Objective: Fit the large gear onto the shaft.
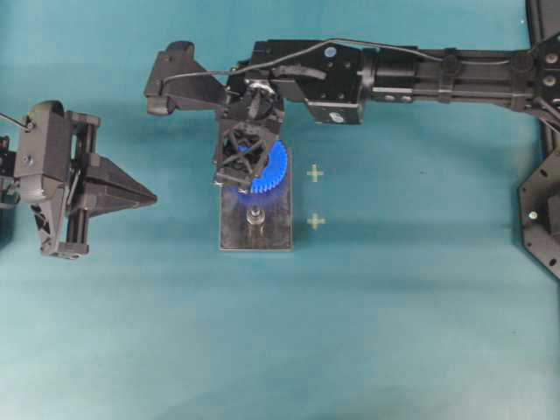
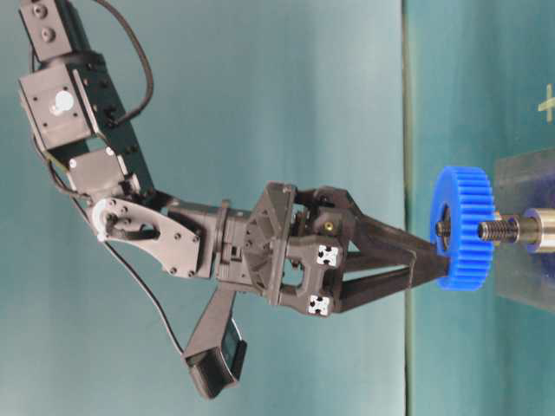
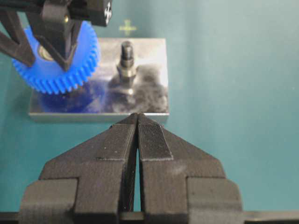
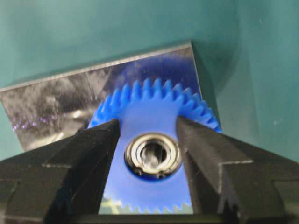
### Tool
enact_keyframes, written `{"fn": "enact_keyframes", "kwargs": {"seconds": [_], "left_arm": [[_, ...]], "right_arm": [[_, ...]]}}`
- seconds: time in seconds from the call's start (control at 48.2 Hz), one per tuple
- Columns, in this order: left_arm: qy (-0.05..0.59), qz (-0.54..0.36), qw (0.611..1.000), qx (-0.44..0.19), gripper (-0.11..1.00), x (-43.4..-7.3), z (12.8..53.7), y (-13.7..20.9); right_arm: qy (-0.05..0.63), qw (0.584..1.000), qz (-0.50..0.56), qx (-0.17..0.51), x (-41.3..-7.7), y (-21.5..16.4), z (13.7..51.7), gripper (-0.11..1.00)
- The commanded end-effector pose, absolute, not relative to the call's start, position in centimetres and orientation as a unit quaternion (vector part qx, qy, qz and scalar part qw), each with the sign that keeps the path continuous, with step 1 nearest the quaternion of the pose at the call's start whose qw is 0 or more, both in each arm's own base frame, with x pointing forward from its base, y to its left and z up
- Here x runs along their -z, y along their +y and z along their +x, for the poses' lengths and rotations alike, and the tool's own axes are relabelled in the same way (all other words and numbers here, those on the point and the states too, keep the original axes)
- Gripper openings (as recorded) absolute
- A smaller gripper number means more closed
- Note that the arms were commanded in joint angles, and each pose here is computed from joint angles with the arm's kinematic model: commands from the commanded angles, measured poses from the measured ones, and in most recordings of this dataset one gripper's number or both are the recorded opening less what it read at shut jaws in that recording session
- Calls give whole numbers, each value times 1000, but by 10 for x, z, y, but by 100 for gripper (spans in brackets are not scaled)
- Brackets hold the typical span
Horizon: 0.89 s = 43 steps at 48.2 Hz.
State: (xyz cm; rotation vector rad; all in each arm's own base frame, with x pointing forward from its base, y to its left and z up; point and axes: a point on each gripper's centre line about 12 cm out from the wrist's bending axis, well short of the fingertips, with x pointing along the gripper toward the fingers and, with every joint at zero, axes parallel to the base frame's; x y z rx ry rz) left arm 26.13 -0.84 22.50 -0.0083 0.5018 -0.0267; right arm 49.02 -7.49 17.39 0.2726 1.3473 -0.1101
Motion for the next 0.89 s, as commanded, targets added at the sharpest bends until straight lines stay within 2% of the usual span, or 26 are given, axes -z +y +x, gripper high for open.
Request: {"fn": "enact_keyframes", "kwargs": {"seconds": [0.0, 0.311, 0.56, 0.663, 0.788, 0.871], "left_arm": [[236, -3, 972, 14, 0, -232, 264, -9], [236, -3, 972, 14, 0, -232, 264, -9], [236, -3, 972, 14, 0, -232, 264, -9], [237, -3, 971, 14, 0, -231, 263, -9], [238, -3, 971, 14, 0, -231, 263, -9], [237, -3, 971, 14, 0, -231, 263, -9]], "right_arm": [[605, 786, 120, 44, -192, -69, 495, 63], [617, 777, 120, 42, -190, -68, 491, 64], [591, 796, 119, 47, -221, -75, 489, 64], [593, 796, 114, 44, -224, -74, 486, 70], [607, 785, 111, 40, -215, -74, 481, 83], [615, 780, 112, 41, -208, -74, 479, 86]]}}
